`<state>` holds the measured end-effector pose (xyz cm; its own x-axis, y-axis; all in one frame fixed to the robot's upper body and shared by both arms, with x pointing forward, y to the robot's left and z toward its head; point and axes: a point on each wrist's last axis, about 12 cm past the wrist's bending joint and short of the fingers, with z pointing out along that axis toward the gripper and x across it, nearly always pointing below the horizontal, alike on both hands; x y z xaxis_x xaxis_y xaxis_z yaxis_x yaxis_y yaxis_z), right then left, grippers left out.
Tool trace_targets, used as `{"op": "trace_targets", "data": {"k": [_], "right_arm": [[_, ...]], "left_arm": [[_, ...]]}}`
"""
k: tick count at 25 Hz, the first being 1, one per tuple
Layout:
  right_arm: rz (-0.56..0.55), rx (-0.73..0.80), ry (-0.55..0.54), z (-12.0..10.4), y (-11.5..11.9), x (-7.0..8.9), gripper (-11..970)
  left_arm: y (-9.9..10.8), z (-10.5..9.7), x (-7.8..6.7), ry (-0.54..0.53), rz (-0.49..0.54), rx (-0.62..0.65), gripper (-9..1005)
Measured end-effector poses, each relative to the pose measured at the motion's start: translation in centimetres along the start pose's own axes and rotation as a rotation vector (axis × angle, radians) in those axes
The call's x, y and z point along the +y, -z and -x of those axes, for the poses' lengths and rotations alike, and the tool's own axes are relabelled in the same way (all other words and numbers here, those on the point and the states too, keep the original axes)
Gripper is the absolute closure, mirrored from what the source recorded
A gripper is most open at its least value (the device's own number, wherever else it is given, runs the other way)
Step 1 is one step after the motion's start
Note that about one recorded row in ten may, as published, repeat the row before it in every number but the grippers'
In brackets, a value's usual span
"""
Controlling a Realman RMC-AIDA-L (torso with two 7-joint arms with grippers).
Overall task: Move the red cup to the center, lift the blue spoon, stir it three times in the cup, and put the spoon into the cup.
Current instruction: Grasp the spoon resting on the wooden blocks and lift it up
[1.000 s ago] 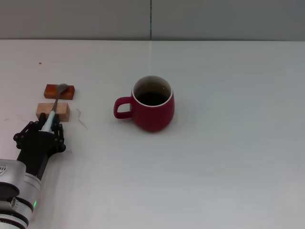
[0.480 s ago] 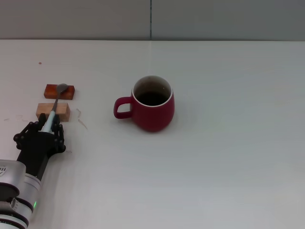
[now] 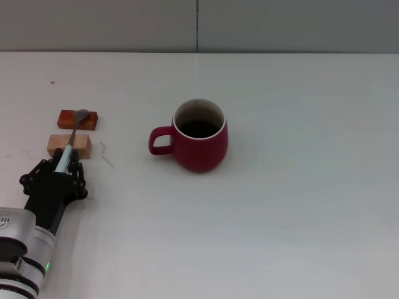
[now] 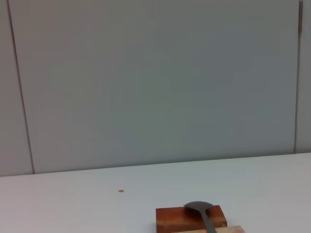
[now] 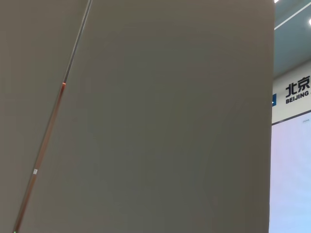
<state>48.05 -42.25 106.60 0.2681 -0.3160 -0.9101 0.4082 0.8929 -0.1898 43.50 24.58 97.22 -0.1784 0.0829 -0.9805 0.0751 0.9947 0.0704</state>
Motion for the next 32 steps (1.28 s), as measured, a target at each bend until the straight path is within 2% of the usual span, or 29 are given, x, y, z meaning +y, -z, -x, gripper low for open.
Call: {"op": "trace_targets", "data": {"k": [24,27,32], "right_arm": [[0.003,0.002,0.001,-0.03,0.07,0.02,280],[0.004,0.003,0.0,-0.04,0.1,0.07,280],[0.004,0.003,-0.001,-0.04,0.12,0.1,280]], "left_arm": [[-0.03,0.04,-0.09,0.009,0.006,0.0,761],[0.04,-0.01,-0.06,0.009,0.007,0.002,813],[0.13,0.01,-0.09,0.011,0.009,-0.001,825]]}}
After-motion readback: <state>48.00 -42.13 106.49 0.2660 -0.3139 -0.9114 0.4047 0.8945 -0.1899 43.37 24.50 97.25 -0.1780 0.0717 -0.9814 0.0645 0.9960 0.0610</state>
